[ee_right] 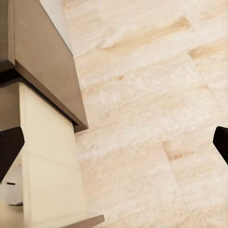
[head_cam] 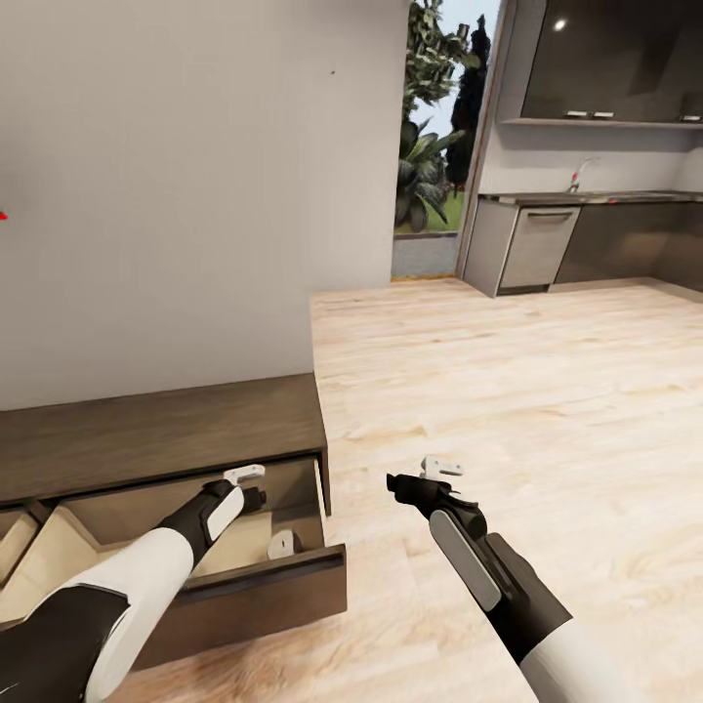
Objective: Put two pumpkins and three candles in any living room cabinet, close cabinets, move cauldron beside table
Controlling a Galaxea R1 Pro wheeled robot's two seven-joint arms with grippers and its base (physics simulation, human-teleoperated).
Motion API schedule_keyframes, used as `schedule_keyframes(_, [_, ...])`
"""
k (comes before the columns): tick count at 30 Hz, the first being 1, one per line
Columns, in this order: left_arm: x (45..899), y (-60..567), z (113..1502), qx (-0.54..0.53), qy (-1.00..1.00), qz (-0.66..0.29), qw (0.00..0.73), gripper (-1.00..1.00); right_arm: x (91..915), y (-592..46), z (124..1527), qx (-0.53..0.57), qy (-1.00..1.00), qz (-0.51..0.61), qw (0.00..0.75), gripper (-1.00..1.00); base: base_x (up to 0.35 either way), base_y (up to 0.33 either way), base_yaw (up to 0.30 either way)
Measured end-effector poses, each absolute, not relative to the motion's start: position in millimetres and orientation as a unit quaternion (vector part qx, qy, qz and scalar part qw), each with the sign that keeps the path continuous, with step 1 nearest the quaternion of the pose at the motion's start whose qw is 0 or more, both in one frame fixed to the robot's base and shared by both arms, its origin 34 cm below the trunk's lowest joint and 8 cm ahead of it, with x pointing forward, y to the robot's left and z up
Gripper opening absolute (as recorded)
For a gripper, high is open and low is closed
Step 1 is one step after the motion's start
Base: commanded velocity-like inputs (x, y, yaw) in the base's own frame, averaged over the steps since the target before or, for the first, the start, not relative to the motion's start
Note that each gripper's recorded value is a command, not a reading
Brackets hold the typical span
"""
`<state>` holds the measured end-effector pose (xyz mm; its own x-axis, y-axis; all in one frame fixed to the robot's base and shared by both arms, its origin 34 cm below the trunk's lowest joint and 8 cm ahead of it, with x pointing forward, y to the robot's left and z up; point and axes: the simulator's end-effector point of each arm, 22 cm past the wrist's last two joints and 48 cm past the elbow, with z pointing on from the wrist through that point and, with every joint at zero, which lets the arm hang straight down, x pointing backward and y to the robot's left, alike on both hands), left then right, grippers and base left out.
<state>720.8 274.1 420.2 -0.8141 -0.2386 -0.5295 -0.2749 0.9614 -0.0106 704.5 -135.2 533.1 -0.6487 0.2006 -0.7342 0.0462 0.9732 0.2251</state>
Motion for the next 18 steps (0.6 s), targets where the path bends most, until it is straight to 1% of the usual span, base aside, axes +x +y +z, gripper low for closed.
schedule_keyframes(7, [720.7,286.9,433.6,-0.138,0.953,0.040,0.266,1.00,708.0,-136.5,547.1,0.070,0.904,0.092,0.412,1.00,0.000,0.000,0.000])
schedule_keyframes(12, [711.6,285.0,437.7,-0.132,0.962,0.038,0.235,1.00,710.0,-137.0,556.5,0.070,0.904,0.092,0.411,1.00,0.000,0.000,0.000])
schedule_keyframes(18, [708.9,285.0,448.1,-0.126,0.966,0.041,0.221,1.00,713.1,-138.8,571.4,0.072,0.905,0.091,0.410,1.00,0.000,0.000,0.000])
